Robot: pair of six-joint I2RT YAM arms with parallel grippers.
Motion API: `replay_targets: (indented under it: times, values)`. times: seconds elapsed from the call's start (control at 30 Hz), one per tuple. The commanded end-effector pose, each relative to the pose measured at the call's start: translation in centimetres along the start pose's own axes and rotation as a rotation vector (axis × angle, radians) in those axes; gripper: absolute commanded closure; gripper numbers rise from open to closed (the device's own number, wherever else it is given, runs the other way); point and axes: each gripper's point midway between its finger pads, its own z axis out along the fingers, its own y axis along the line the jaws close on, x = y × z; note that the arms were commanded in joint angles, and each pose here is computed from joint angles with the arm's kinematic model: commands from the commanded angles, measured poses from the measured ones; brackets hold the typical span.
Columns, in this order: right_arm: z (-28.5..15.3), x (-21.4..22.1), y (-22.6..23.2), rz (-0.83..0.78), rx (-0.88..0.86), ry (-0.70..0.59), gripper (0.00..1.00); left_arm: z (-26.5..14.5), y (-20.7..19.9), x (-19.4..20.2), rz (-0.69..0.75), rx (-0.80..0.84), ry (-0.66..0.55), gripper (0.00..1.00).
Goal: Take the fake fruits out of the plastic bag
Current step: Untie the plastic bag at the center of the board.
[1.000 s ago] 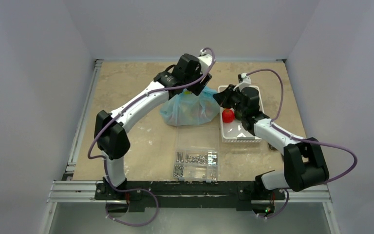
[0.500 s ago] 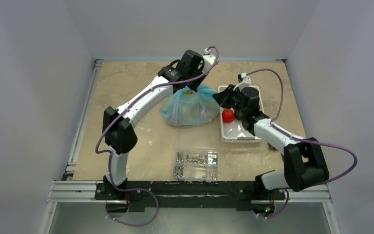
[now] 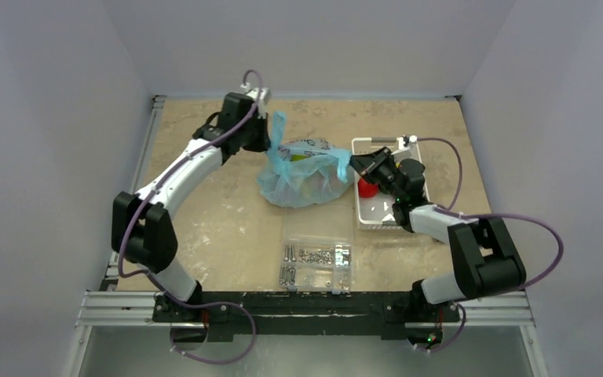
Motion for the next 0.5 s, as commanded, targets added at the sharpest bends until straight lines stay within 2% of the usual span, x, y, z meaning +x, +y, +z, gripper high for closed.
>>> replay_targets:
  times: [0.0, 0.17, 0.3, 0.33, 0.47]
  values:
    - [0.0, -0.7, 1.8, 0.256, -0.184, -0.063, 1.0, -3.4, 0.3, -2.9, -0.247, 0.154, -0.189, 1.0]
    - [1.0, 0.4, 1.5, 0.267, -0.241, -0.005, 1.0, -4.0, -0.9, -3.3, -0.294, 0.256, -0.189, 1.0]
    - [1.9, 0.8, 0.1, 0.115, -0.114, 0.041, 1.0, -4.1, -1.2, -3.1, -0.289, 0.275, -0.178, 1.0]
    - [2.1, 0.7, -0.3, 0.055, -0.072, 0.059, 0.96, -4.2, -1.3, -3.2, -0.284, 0.283, -0.178, 1.0]
    - [1.5, -1.5, -1.9, -0.264, 0.189, 0.107, 0.72, -4.8, -2.4, -3.8, -0.256, 0.343, -0.177, 1.0]
